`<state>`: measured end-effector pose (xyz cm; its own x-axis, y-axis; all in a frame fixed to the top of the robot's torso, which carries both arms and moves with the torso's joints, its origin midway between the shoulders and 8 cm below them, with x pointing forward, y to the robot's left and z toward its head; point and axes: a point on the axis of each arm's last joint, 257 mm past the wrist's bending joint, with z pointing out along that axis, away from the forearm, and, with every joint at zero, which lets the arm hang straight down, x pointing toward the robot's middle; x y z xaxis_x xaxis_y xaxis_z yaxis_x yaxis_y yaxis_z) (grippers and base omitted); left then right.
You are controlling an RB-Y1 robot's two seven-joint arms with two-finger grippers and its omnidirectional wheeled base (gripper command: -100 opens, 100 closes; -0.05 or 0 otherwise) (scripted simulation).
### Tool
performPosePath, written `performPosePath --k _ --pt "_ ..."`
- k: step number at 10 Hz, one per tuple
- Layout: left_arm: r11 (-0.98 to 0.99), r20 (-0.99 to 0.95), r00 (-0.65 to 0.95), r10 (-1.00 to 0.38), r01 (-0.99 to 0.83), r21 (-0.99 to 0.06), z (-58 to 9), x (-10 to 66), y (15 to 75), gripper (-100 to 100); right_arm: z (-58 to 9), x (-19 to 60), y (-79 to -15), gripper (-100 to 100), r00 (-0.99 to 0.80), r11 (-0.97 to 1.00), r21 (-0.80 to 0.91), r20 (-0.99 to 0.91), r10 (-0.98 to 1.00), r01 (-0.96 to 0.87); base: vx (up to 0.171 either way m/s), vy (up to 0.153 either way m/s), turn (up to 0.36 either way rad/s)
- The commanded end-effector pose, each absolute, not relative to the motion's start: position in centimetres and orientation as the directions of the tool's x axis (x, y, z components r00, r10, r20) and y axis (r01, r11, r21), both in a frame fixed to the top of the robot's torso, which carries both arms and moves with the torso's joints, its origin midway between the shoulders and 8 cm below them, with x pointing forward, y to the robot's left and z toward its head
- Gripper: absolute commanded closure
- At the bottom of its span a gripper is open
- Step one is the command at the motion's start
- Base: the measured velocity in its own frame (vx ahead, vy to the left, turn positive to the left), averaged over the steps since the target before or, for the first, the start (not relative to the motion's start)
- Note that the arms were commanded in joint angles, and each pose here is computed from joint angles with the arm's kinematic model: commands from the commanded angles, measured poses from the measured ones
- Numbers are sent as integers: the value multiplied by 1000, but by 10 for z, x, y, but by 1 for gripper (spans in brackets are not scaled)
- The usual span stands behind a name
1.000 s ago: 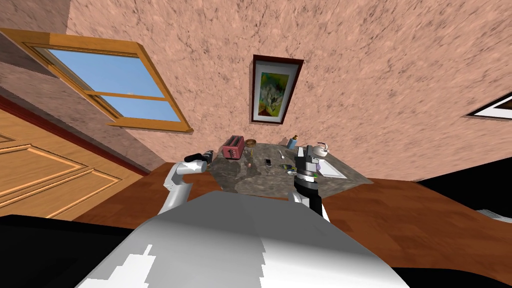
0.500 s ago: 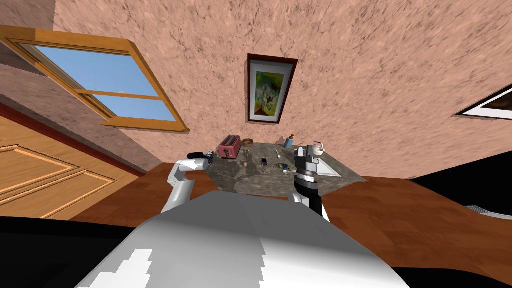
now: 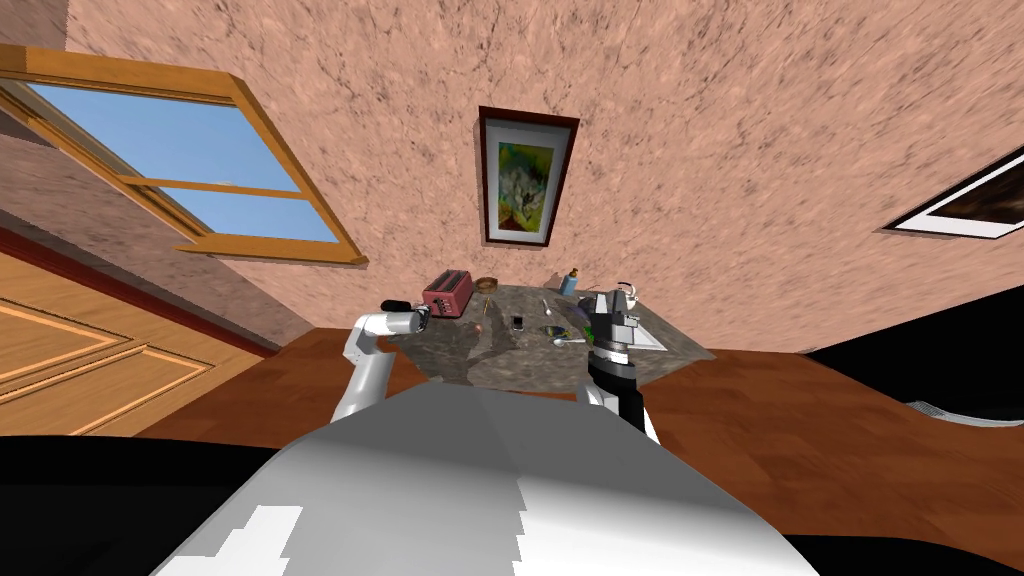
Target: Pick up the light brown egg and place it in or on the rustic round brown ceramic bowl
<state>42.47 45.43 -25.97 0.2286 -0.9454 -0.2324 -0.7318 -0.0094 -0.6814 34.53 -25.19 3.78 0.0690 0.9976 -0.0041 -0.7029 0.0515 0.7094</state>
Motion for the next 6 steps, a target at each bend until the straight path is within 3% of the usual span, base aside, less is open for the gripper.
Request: performPosePath --k 1,6 --pt "-13 -233 216 -948 -758 -652 -265 421 451 -100 38 345 -252 0 69 52 709 -4 998 -703 13 -107 -21" --pt "0 -233 157 -960 -829 -559 -277 417 438 -100 38 345 -252 0 69 52 709 -4 998 -703 9 -129 -35"
